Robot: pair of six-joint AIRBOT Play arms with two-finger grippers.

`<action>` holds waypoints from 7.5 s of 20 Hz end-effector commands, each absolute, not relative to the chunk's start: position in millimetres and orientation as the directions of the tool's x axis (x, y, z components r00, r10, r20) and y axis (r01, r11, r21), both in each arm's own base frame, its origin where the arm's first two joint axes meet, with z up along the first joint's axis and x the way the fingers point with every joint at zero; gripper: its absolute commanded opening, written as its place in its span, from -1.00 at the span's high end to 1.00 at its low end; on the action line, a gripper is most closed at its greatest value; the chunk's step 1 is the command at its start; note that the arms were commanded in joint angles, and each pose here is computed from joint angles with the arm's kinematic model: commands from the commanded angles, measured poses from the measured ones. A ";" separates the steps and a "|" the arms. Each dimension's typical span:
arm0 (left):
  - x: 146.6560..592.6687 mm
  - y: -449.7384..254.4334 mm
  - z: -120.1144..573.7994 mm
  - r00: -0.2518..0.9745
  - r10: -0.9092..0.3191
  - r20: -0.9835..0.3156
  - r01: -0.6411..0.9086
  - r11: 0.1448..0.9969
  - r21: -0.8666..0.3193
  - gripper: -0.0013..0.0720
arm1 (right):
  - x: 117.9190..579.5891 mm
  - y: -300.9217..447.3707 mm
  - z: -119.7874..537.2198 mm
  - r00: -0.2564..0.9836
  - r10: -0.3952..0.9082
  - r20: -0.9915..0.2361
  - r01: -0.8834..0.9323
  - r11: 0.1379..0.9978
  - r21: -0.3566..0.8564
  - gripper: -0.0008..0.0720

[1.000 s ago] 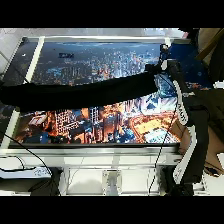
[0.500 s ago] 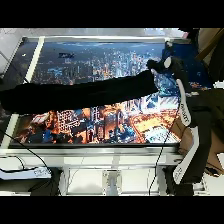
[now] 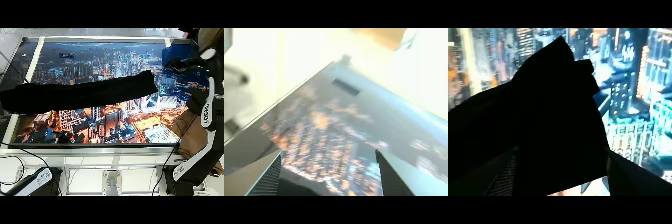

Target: Fold the clothes and pants, and hang the long-sleeved shirts on hangers.

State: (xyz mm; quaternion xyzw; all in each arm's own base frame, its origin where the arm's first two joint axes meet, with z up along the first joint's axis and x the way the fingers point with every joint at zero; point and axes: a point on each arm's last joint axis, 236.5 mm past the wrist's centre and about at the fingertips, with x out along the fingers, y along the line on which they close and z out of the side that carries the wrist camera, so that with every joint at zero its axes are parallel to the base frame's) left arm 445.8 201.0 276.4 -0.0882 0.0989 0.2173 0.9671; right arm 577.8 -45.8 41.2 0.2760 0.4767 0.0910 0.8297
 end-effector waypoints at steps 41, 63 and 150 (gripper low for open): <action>428.7 27.8 245.4 0.879 0.064 -0.472 -0.101 0.993 -0.053 -0.79 | 503.9 -13.5 -53.5 0.100 0.581 -0.808 0.083 0.804 0.589 0.96; 411.0 -298.8 73.1 0.498 -0.500 -0.708 0.506 0.831 -0.231 0.86 | 286.9 -34.7 50.0 0.500 0.371 -0.782 0.228 0.815 0.532 0.96; 365.0 -260.4 118.0 0.465 -0.461 -0.756 0.527 0.830 -0.182 0.93 | 290.2 31.5 81.1 0.325 0.456 -0.829 0.027 0.871 0.490 0.96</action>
